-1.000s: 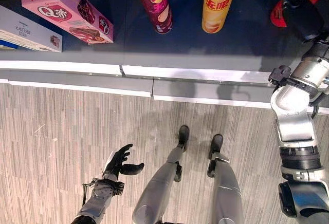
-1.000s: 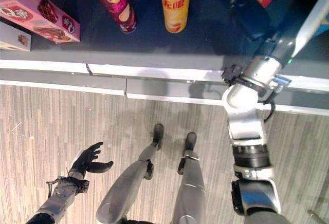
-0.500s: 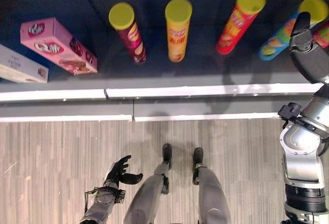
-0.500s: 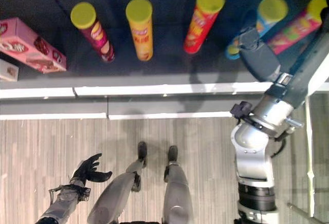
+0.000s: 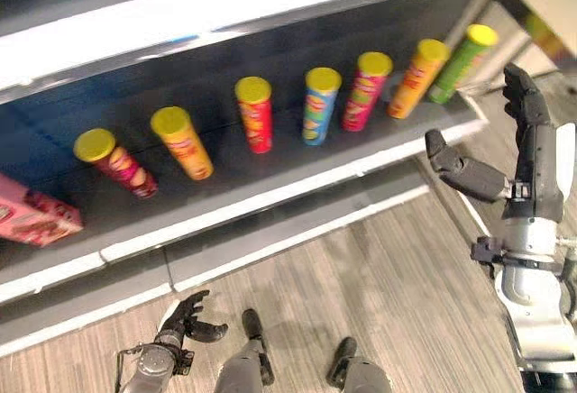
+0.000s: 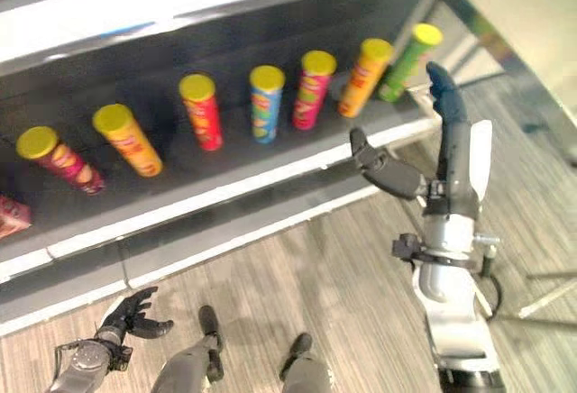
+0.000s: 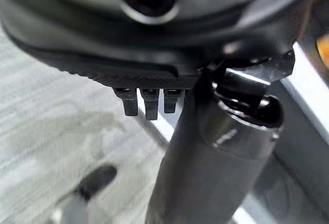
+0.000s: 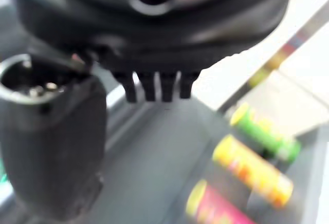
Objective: Put the goods on the table back onto the shelves and tidy them up.
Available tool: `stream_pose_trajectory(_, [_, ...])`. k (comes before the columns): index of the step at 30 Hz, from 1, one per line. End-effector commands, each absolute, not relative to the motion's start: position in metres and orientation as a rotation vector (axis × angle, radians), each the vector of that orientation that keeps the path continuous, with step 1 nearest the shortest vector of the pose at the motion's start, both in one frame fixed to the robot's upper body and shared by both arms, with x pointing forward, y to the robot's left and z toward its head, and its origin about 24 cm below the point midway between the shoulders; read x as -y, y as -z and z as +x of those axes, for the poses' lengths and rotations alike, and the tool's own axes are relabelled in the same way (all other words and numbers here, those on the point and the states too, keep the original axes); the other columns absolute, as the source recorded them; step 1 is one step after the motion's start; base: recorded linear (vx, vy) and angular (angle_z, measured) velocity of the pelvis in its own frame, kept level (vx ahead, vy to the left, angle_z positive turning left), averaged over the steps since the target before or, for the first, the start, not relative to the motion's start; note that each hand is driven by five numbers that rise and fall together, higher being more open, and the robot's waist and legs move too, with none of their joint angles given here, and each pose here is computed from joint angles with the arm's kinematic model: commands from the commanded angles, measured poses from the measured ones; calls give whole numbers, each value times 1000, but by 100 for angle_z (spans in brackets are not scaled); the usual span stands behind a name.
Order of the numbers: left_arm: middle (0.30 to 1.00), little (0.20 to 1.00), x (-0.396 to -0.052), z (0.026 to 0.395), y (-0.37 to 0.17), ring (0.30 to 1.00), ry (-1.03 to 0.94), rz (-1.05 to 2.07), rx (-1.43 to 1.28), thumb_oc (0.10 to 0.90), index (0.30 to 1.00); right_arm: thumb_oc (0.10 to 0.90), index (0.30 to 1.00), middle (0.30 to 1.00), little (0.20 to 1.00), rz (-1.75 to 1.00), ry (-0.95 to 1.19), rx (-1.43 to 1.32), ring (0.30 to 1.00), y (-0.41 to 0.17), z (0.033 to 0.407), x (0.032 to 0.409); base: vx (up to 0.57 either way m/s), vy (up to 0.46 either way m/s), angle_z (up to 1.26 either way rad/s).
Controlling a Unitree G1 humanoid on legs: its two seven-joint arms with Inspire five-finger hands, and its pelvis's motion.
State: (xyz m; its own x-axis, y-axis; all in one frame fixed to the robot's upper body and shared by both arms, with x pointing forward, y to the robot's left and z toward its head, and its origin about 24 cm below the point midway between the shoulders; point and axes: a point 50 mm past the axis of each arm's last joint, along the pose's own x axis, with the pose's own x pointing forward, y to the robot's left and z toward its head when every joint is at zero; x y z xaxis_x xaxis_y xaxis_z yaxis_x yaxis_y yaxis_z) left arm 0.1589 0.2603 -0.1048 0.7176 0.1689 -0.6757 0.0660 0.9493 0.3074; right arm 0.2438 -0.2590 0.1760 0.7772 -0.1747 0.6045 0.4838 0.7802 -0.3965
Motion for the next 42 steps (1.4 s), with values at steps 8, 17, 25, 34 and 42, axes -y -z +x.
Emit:
stream_pose_trajectory(8, [900,900,-281,153,97,900,-145,332,-750,800,900,800,900,900,900,-615,473,784,900,-226,236,276,-51,-242,-68])
stream_pose_trajectory(17, [900,900,-262,146,109,900,-77,288,-784,800,900,800,900,900,900,-735,393,710,900,-234,246,294,-80,-324,-29])
stream_pose_trajectory(25, [900,900,-260,125,121,900,-95,278,-854,800,900,800,900,900,900,-779,343,651,900,-230,273,286,33,109,-110])
stream_pose_trajectory(34, [900,900,-262,125,120,900,-123,264,-852,800,900,800,900,900,900,-763,433,590,900,-215,270,296,66,139,-26])
stream_pose_trajectory(42, [900,900,-268,114,123,900,-150,248,-898,800,900,800,900,900,900,-760,411,563,900,-204,270,289,85,104,-22])
